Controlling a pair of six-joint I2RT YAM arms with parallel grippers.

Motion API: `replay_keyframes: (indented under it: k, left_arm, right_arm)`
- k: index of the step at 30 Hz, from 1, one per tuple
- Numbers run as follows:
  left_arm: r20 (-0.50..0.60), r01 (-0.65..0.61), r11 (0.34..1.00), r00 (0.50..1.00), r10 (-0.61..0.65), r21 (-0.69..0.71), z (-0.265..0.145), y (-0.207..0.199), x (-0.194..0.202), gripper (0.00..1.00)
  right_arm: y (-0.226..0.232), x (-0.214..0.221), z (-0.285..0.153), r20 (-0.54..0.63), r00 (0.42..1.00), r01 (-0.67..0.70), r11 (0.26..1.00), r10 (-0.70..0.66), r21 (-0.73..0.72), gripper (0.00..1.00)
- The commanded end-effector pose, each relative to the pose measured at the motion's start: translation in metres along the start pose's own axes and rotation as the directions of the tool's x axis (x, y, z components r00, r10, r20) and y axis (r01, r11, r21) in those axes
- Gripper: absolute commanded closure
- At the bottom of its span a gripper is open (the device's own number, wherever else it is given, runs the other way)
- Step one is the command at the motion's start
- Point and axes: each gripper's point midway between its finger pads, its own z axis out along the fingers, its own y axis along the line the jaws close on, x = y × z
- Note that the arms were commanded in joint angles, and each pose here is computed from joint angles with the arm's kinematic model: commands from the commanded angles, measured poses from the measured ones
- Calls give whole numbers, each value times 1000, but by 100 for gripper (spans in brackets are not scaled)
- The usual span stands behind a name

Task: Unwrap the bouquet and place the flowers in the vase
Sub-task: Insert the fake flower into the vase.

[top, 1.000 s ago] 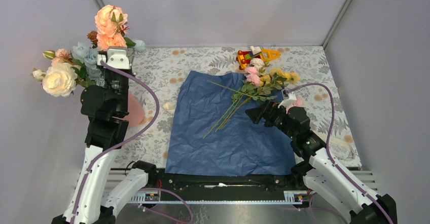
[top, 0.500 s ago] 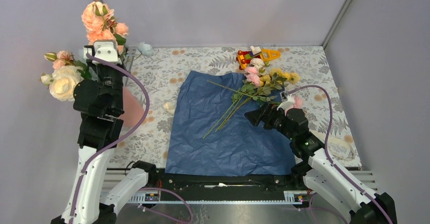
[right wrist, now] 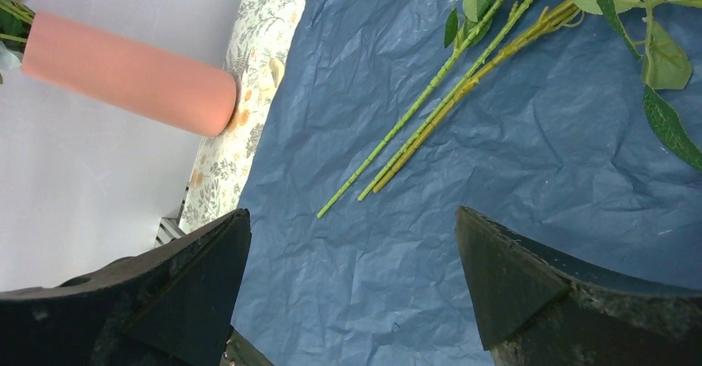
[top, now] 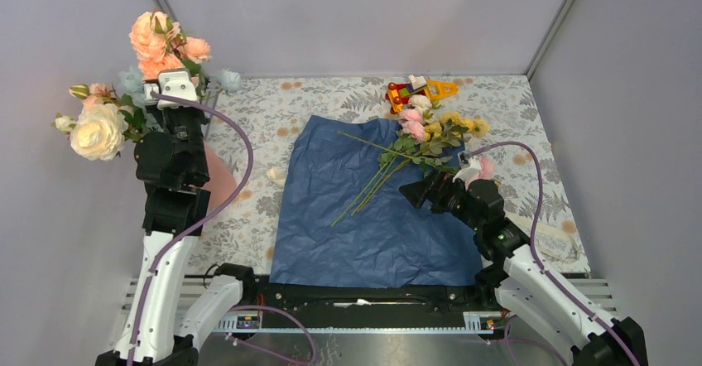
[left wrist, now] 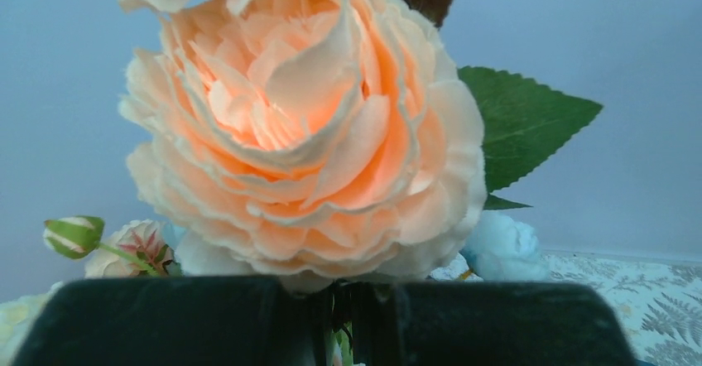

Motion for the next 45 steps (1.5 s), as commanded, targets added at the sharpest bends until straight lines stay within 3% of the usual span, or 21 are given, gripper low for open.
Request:
replay_keyframes:
  k: [1,10,23,33,45]
  left_arm:
    - [-34,-7,997,999,4,-75,0,14,21,100]
    - [-118,112,989,985,-124,-99,-3,14,68,100]
    - [-269,122,984,951,-153,-128,-8,18,134,100]
    - [-235,96,966,960,-154,-241,-8,44,124,100]
    - [-215,111,962,962,-166,-249,10,52,101,100]
  right_arm:
    - [7,-4,-1,20,1000,7,999,-6,-43,0]
    - [10,-2,0,11,1000,0,998,1,-66,0]
    - [12,-1,1,7,1000,5,997,-4,-76,0]
    - [16,-2,-1,7,1000,8,996,-7,-93,0]
    - [20,-3,-3,5,1000,14,994,-13,-108,0]
